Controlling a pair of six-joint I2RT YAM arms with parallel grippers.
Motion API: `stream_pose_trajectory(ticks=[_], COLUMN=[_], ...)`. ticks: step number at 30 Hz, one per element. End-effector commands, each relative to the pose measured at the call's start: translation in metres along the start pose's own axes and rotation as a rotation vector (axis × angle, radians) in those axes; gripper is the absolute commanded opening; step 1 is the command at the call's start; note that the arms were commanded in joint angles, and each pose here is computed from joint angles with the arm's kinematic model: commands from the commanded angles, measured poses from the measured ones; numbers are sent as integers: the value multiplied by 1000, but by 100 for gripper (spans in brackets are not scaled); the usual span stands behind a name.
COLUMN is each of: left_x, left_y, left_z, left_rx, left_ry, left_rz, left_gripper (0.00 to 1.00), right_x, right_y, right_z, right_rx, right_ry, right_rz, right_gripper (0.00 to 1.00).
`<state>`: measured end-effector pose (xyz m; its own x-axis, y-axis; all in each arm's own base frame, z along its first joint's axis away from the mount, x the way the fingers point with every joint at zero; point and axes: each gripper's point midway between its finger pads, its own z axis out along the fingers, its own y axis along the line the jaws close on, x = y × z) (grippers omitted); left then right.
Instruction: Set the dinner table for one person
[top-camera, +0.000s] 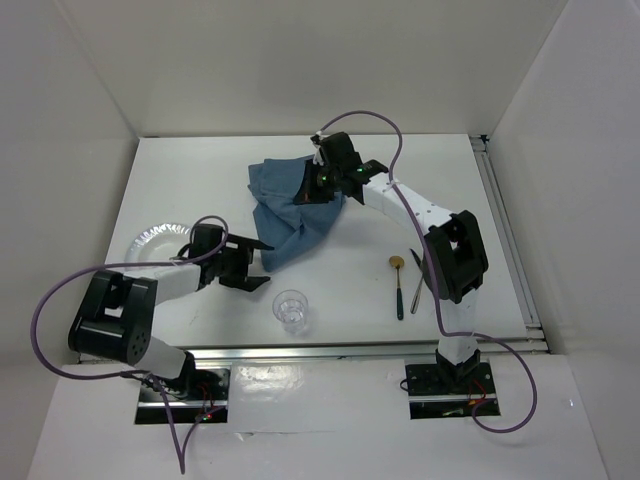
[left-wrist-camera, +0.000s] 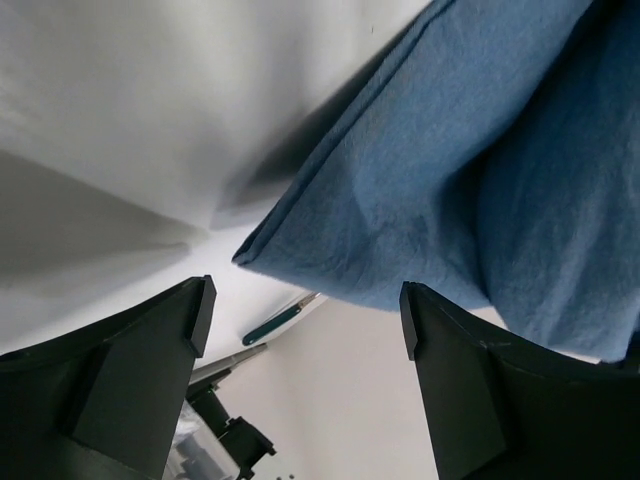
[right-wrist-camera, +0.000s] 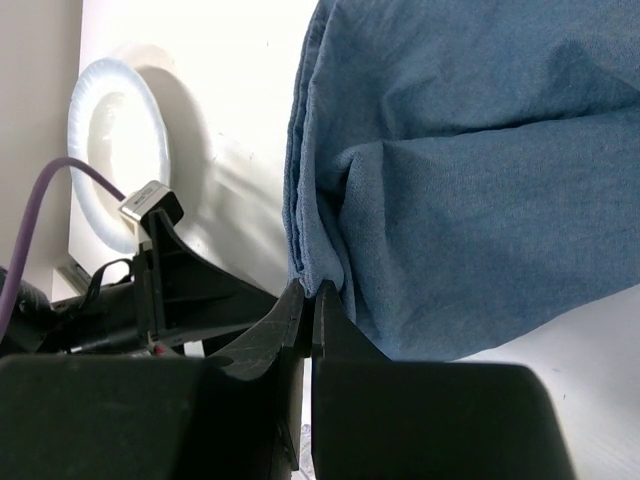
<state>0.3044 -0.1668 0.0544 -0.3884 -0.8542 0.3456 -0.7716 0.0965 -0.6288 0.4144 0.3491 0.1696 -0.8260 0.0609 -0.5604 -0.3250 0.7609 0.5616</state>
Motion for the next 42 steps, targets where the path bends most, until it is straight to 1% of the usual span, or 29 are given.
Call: stream_pose_trajectory(ticks=[1,5,8,9,11,12,13,15,16,18,19,21,22,24,25,26,27,28,29,30,31,32,34,35,37,38,40,41,42], left_x=[-5,3,9,7,5,3,4,3,0,-10,-18,-33,-43,-64,-63,-63,-60,-56,-56,-52,-49,-45,-39,-41,-33,-39,-34,-33,-38], left_y=[-21,-23,-22,-22,-24,-26,-32,-40,-45,-48,-74,-95,-137,-164,-219,-232,-248,-289,-293,-305,-312,-319,-316,-299,-289,-260,-235,-220,-192], left_z=[6,12,15,15,16,17,16,16,14,12,4,3,-12,-13,-34,-40,-46,-70,-69,-80,-87,-97,-104,-94,-104,-88,-90,-88,-78], left_rx=[43,14,16,17,-1,-1,4,8,9,-21,25,32,84,70,159,157,178,262,250,278,293,316,329,300,333,272,244,225,167], left_ry=[-8,35,40,31,17,3,3,-6,-13,-55,-80,-105,-128,-139,-167,-160,-159,-195,-184,-197,-210,-221,-220,-199,-200,-178,-160,-143,-129], left_rz=[-40,-49,-61,-61,-54,-37,-34,8,17,60,86,166,199,280,356,391,468,536,559,600,651,679,711,697,754,738,752,774,743], left_gripper=[93,90,83,75,67,59,43,19,0,0,0,0,0,0,0,0,0,0,0,0,0,0,0,0,0,0,0,0,0], right_x=[-16,-16,-11,-11,-12,-12,-12,-16,-21,-35,-58,-86,-118,-148,-169,-188,-197,-211,-212,-213,-216,-196,-175,-149,-116,-86,-55,-45,-20], right_y=[21,21,22,22,21,21,21,18,23,20,16,10,0,-9,-30,-28,-35,-32,-51,-61,-50,-79,-89,-101,-111,-117,-120,-115,-129], right_z=[-20,-20,-15,-15,-15,-15,-15,-17,-22,-29,-36,-48,-63,-84,-100,-118,-131,-156,-168,-178,-204,-196,-198,-196,-191,-188,-184,-192,-185], right_rx=[-51,-51,-51,-51,-44,-44,-44,-38,-47,-54,-51,-55,-59,-82,-69,-86,-81,-97,-78,-63,-89,-49,-31,-9,10,18,24,19,62], right_ry=[-56,-56,-43,-43,-48,-48,-48,-53,-68,-95,-138,-196,-264,-321,-365,-412,-440,-496,-514,-535,-589,-555,-543,-518,-474,-450,-413,-423,-385], right_rz=[-27,-27,-29,-29,-29,-29,-29,-33,-38,-32,-25,-19,-13,22,39,44,47,38,71,79,44,102,122,140,171,200,228,222,260], right_gripper=[0,0,0,0,0,0,0,0,0,0,0,0,0,0,0,0,0,0,0,0,0,0,0,0,0,0,0,0,0])
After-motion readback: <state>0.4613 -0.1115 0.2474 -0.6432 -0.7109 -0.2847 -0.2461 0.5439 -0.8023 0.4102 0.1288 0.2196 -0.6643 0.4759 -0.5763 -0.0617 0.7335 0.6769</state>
